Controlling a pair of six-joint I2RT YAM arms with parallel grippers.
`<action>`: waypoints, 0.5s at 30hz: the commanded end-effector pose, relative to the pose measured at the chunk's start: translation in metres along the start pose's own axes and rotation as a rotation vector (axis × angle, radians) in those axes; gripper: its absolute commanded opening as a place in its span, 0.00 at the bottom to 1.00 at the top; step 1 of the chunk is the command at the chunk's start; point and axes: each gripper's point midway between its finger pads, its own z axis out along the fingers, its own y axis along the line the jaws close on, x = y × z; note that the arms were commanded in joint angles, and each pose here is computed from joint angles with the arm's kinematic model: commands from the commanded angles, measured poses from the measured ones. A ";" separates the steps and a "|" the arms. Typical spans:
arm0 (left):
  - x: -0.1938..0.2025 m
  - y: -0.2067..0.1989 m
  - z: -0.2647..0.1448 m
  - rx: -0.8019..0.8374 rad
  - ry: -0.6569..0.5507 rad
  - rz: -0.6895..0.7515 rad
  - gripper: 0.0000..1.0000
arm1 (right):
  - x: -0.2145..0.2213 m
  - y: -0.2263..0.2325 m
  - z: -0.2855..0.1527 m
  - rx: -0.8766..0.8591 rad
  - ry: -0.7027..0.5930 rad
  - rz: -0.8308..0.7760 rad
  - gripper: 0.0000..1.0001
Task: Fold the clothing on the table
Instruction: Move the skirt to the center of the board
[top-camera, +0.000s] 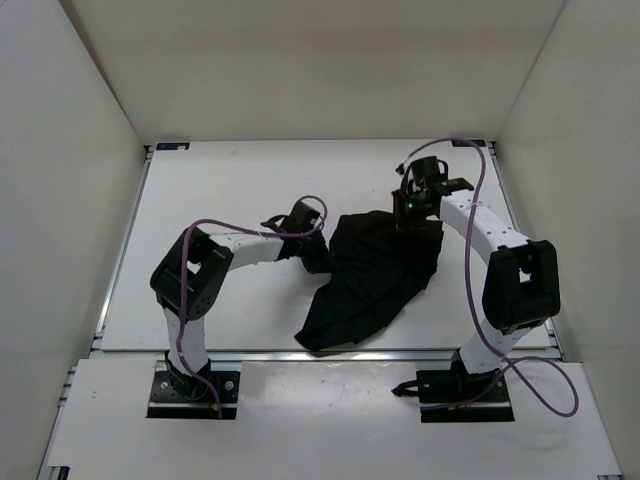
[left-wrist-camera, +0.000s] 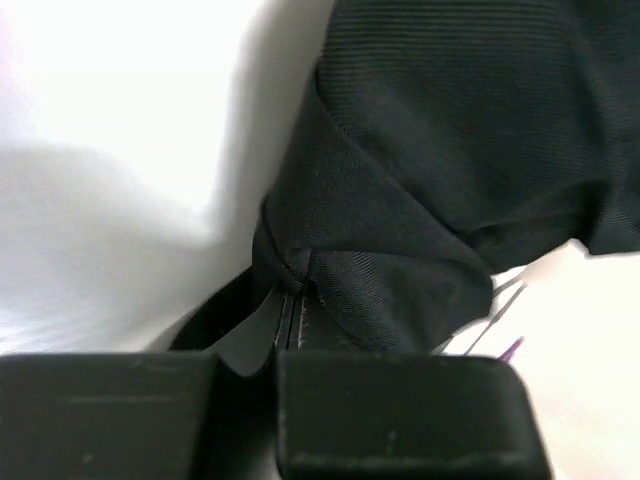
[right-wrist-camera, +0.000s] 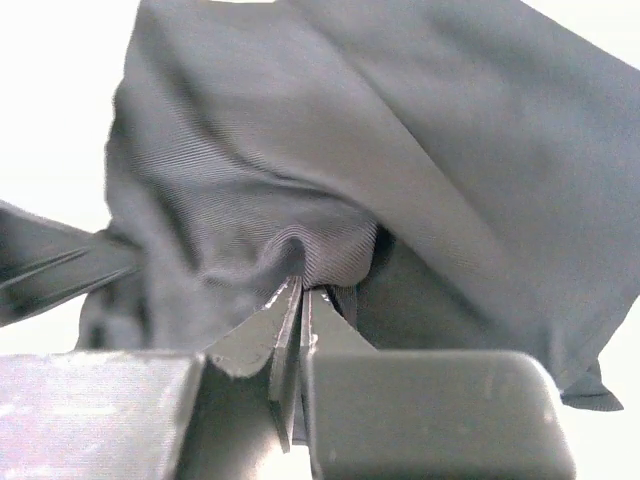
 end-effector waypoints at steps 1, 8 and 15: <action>-0.073 -0.047 -0.055 0.110 -0.190 0.007 0.00 | -0.079 0.057 -0.065 -0.155 -0.270 -0.072 0.00; -0.187 -0.078 -0.181 0.187 -0.463 0.067 0.00 | -0.129 0.080 -0.156 -0.220 -0.494 -0.070 0.00; -0.124 -0.008 -0.173 0.075 -0.337 0.089 0.00 | -0.026 0.056 -0.144 -0.199 -0.356 0.014 0.00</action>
